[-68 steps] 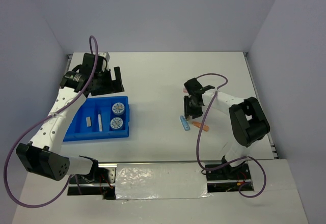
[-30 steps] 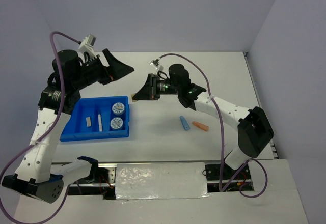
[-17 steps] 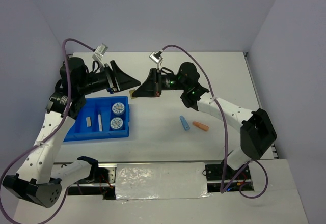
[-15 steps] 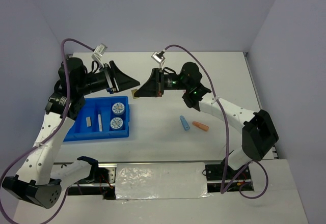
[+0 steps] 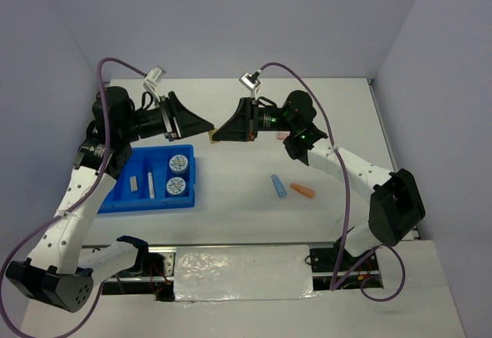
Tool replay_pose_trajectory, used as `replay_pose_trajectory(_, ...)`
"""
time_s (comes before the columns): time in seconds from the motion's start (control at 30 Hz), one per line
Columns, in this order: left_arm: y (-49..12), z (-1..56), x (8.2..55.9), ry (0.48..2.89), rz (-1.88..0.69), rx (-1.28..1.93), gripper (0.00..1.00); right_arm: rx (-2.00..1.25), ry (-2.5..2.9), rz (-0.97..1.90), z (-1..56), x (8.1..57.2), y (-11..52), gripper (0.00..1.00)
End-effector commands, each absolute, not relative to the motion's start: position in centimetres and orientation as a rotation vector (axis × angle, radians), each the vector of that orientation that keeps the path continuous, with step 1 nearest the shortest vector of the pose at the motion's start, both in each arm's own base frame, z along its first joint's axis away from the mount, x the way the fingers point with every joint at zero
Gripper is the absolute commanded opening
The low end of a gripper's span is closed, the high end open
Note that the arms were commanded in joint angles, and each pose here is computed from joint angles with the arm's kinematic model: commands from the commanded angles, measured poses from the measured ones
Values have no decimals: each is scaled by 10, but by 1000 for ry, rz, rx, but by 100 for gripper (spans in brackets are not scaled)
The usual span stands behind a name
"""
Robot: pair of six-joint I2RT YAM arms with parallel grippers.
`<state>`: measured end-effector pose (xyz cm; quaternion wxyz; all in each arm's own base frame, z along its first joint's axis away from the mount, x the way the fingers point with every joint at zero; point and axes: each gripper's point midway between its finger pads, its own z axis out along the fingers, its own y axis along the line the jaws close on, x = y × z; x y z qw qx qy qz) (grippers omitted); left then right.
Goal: Sort the stationery into containers
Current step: Pick up the stationery from the center of the board.
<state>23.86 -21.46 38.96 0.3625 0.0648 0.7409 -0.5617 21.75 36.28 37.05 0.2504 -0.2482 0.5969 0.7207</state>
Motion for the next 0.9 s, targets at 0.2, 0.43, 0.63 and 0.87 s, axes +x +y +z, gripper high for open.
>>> replay_pose_trajectory(0.2, -221, 406, 239, 1845, -1478, 258, 51, -776, 1450, 1965, 416, 205, 357, 19)
replay_pose_trajectory(0.43, -223, 412, 236, 1820, -1510, 291, 33, -761, 1466, 1960, 416, 213, 362, 20)
replay_pose_trajectory(0.63, -226, 414, 234, 1805, -1546, 310, 19, -708, 1533, 1927, 408, 227, 365, 21)
replay_pose_trajectory(0.87, -227, 413, 236, 1811, -1557, 311, 40, -700, 1527, 1927, 414, 231, 364, 21)
